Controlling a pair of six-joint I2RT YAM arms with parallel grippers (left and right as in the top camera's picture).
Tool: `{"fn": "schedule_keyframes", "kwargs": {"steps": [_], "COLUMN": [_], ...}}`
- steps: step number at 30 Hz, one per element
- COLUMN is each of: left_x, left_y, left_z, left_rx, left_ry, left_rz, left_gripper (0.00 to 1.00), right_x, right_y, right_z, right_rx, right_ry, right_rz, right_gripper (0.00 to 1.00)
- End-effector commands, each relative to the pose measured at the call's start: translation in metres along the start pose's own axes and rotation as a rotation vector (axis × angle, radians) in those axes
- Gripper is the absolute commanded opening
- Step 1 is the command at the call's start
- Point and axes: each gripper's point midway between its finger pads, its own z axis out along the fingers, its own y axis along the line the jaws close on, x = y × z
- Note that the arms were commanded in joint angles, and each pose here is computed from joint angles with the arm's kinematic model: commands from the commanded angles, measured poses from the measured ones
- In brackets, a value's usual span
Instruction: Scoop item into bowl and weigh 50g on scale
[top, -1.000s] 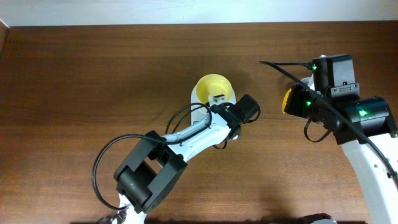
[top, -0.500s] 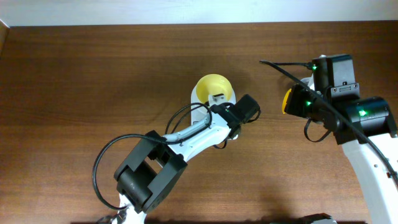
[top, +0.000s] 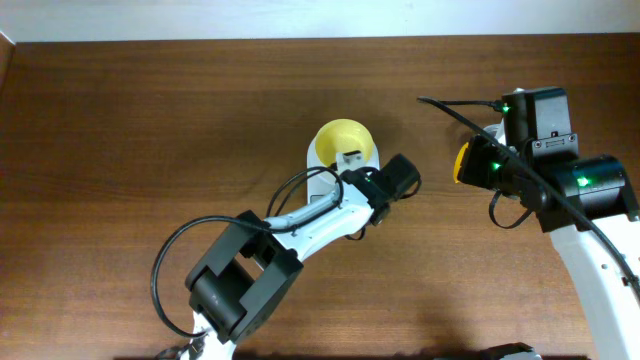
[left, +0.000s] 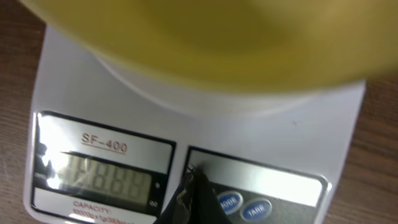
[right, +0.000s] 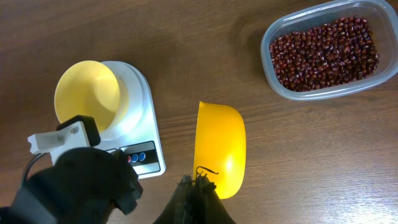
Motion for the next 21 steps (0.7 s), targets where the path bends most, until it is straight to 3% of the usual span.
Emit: {"fn": "schedule_keyframes", "kwargs": {"steps": [1,21], "left_x": [0.0071,0.0029], "left_y": [0.0023,0.0037], "left_z": [0.0066,0.0066], "left_rx": [-0.032,-0.041], "left_ry": [-0.014,-0.037], "left_rz": [0.01,0.007], "left_gripper": [0.0,0.0], "right_x": [-0.0073,-0.0073], "right_y": [0.0018,0.0018], "right_z": [-0.0094,-0.0094], "right_rx": [-0.005,-0.005], "right_ry": [-0.037,-0.037], "right_rz": [-0.011,-0.011], "right_gripper": [0.04,0.04]}}
